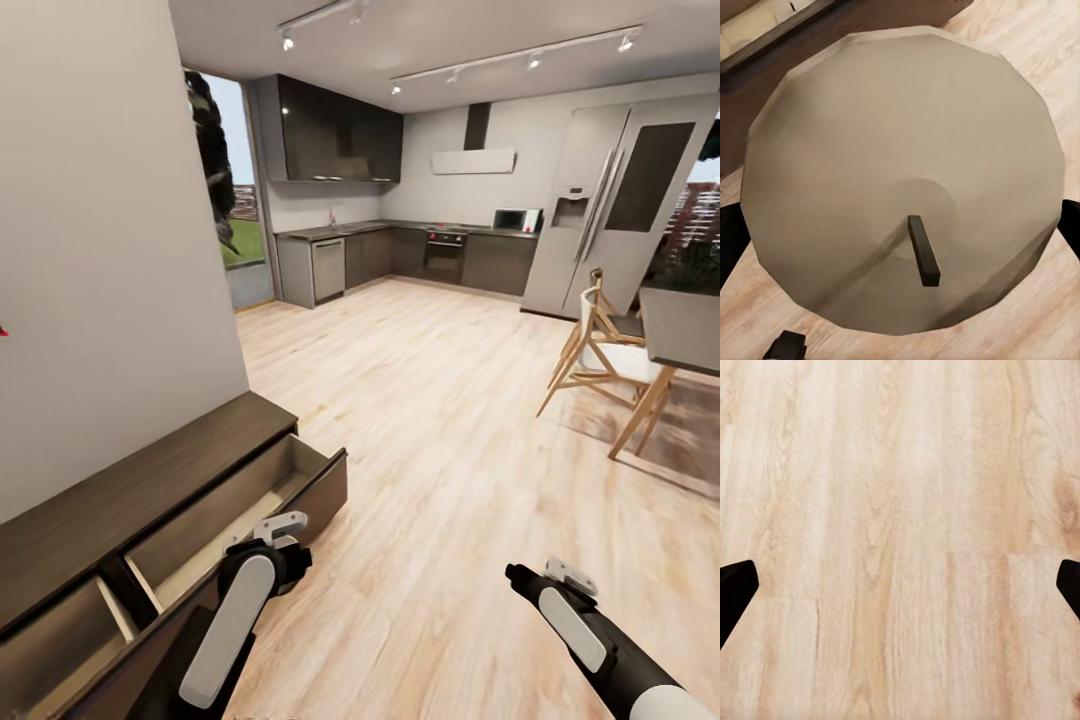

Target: Place each of the two pumpkins and all three candles from the living room inside a cabinet in the living room (use any cabinet), then make sure every cabinet is closed, and position the cauldron so it is next to a table in the living room.

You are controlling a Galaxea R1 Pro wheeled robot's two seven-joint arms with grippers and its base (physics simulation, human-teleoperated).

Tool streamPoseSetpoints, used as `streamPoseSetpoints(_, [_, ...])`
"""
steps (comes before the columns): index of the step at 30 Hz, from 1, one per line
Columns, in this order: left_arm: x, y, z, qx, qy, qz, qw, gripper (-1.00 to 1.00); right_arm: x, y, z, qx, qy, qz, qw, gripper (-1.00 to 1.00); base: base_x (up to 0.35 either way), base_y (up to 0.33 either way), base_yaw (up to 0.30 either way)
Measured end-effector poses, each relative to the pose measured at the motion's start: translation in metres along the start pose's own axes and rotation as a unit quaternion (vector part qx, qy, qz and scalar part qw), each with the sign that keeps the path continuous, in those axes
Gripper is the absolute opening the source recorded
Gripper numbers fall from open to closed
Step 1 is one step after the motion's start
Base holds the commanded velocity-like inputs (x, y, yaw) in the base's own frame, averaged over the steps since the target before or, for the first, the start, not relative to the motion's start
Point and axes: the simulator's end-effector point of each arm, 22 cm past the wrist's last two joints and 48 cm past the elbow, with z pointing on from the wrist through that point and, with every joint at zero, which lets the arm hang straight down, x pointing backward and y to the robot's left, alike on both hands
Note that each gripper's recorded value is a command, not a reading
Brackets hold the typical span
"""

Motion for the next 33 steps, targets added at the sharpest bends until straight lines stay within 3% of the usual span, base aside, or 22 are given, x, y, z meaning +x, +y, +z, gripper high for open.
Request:
streamPoseSetpoints(17, [-0.013,-0.009,-0.024,0.006,0.001,-0.002,1.0,-1.0,-0.016,0.002,-0.02,0.002,0.0,0.0,1.0,1.0,0.0,-0.001,0.27])
streamPoseSetpoints(33, [-0.014,-0.009,-0.027,0.005,0.001,-0.002,1.0,-1.0,-0.019,0.001,-0.023,0.002,-0.001,0.0,1.0,1.0,0.058,-0.067,0.07])
